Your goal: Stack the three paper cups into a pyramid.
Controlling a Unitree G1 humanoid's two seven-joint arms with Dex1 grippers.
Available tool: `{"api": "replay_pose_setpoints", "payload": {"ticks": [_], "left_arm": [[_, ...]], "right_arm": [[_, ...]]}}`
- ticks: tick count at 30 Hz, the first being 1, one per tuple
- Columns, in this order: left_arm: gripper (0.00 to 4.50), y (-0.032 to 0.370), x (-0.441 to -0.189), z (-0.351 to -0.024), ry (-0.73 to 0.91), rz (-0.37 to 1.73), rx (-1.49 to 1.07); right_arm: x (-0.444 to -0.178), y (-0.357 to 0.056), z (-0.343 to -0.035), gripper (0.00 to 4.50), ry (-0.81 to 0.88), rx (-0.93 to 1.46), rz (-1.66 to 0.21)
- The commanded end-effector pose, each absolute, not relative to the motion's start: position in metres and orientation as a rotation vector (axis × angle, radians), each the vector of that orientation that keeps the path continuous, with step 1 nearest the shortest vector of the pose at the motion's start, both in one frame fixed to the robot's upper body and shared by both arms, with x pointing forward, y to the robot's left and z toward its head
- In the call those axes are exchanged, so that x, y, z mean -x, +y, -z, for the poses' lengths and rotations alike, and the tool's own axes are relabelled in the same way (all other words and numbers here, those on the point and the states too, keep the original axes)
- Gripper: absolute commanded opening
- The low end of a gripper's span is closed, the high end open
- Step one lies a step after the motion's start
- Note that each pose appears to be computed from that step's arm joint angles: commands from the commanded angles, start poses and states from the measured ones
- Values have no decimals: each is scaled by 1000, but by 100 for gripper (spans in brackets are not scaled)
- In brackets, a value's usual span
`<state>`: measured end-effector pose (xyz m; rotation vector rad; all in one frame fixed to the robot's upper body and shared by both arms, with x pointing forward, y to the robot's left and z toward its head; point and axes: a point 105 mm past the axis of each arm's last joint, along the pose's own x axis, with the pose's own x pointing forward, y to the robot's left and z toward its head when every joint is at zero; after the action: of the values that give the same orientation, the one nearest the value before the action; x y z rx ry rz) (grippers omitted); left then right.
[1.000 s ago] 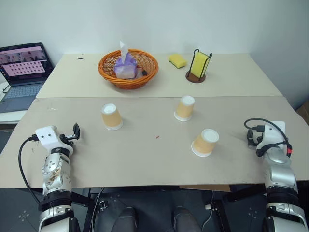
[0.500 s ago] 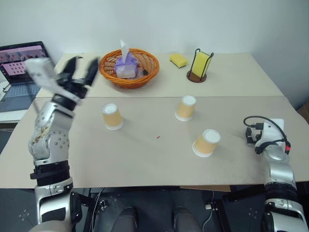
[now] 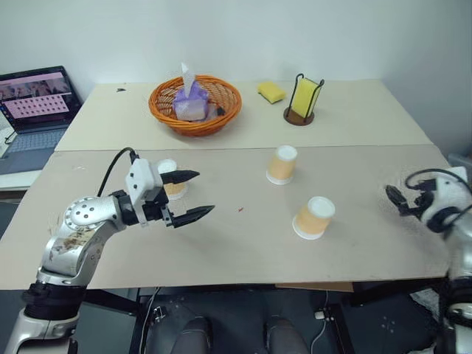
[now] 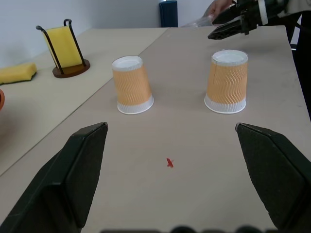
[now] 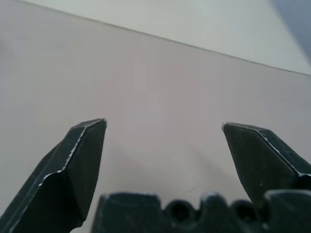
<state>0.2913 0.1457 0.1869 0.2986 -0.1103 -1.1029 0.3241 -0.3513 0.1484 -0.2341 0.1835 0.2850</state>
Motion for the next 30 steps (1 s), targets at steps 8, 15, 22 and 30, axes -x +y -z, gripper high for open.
{"api": "replay_pose_setpoints", "payload": {"ticks": [8,15,22,30], "left_arm": [[450,160,-269,-178,-61,1089,-289],[450,162,-264,-180,-56,1047,-275],[450,162,-260,-184,-55,1030,-260],[450,163,-260,-189,-57,1018,-257]], "right_arm": [[-270,-246,-202,448,179,223,-1049],[-275,-223,-187,448,243,356,-1124],[-285,-228,-171,448,265,379,-1097],[-302,-250,-173,448,235,362,-999]]}}
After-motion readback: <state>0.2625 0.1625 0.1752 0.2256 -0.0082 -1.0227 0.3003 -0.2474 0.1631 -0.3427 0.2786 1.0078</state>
